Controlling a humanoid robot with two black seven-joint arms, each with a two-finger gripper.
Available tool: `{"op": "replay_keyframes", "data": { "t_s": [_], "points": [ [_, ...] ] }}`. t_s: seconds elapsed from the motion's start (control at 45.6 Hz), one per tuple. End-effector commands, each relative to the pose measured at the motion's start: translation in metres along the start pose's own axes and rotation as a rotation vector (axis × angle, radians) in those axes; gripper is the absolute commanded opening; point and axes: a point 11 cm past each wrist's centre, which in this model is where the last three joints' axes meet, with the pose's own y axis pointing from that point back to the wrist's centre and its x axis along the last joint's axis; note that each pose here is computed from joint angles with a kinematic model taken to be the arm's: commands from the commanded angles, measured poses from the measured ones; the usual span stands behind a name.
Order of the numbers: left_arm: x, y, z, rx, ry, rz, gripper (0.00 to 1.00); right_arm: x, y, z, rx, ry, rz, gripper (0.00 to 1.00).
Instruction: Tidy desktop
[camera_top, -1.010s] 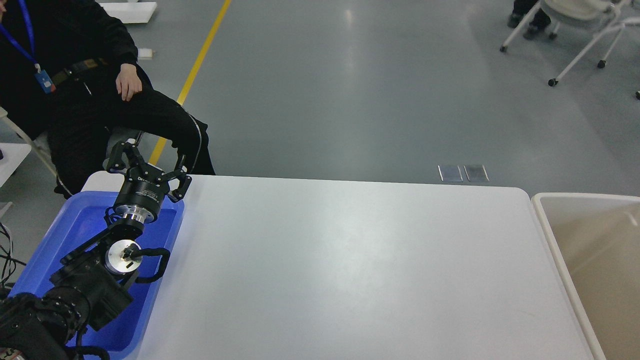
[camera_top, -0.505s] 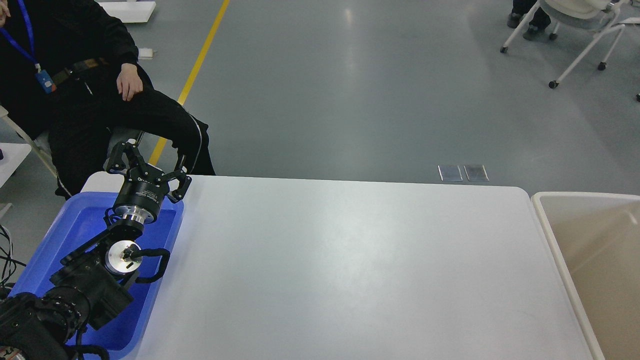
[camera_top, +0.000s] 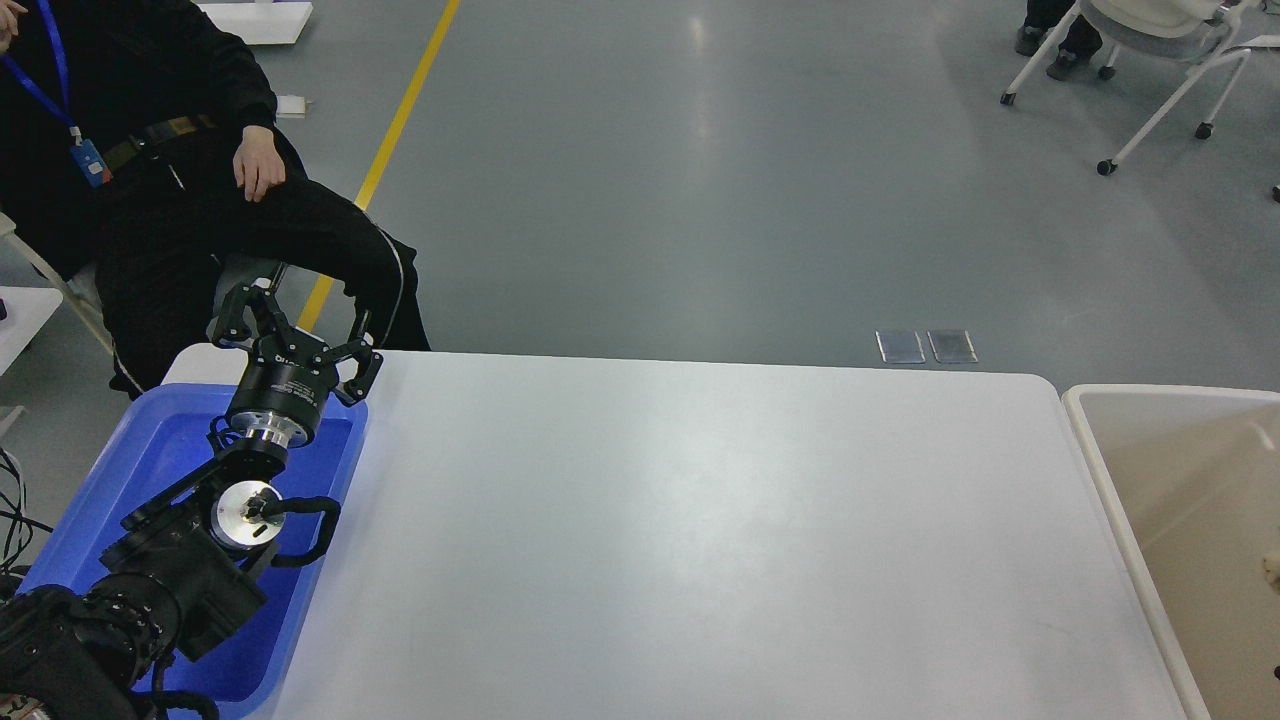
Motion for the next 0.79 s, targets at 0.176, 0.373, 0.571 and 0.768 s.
{"op": "replay_keyframes", "data": {
  "t_s": [0.176,0.373,0.571,0.768],
  "points": [
    [-0.0001,-0.0002,0.0004,-0.001,0.0,-0.001,1.0,-0.0036,0.0009,0.0052,-0.019,-0.06,0.004,0.73],
    [-0.0004,-0.0004,0.0002,-0.001,0.0,-0.001,1.0,-0.0041,0.0012,0.0079,-0.025,-0.071,0.004,1.0],
    [0.0,0.0002,-0.0001,0.0,0.001,-0.001,1.0,-0.0011,0.0007,0.0059,-0.022,-0.073,0.011,1.0],
    [-0.0001,-0.0002,0.0004,-0.001,0.0,-0.001,1.0,-0.002,0.0007,0.0054,-0.016,-0.052,0.006,1.0]
  ]
}}
